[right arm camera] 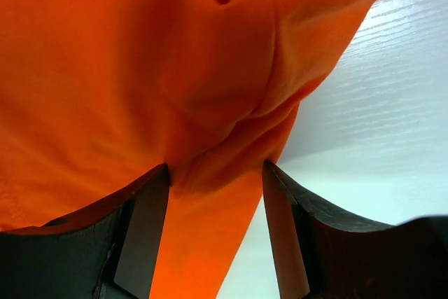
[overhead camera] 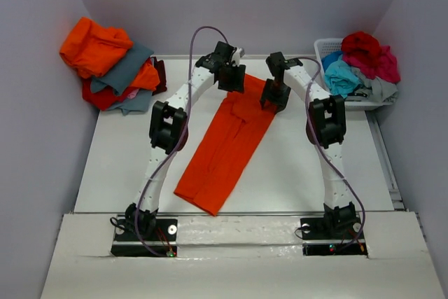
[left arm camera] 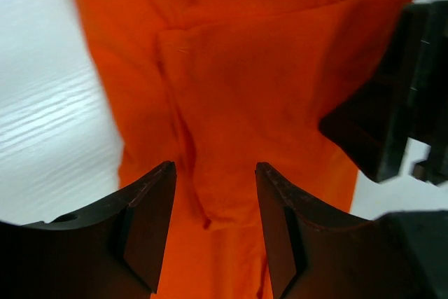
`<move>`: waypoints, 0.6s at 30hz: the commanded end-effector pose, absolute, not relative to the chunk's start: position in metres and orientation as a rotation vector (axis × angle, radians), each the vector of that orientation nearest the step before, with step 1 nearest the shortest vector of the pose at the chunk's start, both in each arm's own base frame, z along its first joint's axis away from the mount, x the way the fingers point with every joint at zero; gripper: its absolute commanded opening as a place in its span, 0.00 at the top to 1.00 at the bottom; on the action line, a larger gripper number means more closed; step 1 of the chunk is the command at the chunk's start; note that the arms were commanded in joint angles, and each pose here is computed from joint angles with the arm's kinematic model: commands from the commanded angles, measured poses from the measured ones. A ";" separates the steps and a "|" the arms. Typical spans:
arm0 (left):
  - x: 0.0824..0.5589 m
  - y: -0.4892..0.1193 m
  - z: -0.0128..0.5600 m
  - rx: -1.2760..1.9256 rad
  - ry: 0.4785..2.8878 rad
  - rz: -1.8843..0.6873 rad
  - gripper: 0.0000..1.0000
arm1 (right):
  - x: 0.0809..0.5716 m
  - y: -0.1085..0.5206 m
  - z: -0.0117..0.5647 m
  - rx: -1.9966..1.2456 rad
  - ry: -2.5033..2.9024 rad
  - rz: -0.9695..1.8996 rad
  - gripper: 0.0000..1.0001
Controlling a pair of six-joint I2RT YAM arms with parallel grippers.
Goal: Fold and stack the t-shirts
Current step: Fold the tshirt
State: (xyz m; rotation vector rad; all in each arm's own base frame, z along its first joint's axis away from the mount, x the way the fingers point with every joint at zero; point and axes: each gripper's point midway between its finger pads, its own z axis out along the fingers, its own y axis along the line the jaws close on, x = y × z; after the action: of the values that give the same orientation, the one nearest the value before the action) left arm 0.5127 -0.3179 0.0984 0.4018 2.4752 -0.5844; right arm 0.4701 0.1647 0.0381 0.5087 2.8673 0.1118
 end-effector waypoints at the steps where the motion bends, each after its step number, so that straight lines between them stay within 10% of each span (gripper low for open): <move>1: 0.492 -0.354 0.107 0.541 2.434 -0.749 0.39 | 0.475 0.164 0.039 0.552 2.857 0.097 0.39; 18: 0.485 -0.321 0.036 0.403 2.627 -0.570 0.38 | 0.486 0.158 0.049 0.544 2.844 0.154 0.38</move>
State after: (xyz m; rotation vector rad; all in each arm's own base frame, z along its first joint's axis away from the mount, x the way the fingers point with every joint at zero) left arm 0.4850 -0.3489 0.0379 0.4747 2.5806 -0.6918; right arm 0.4767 0.1623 0.0357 0.5419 2.8707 0.1259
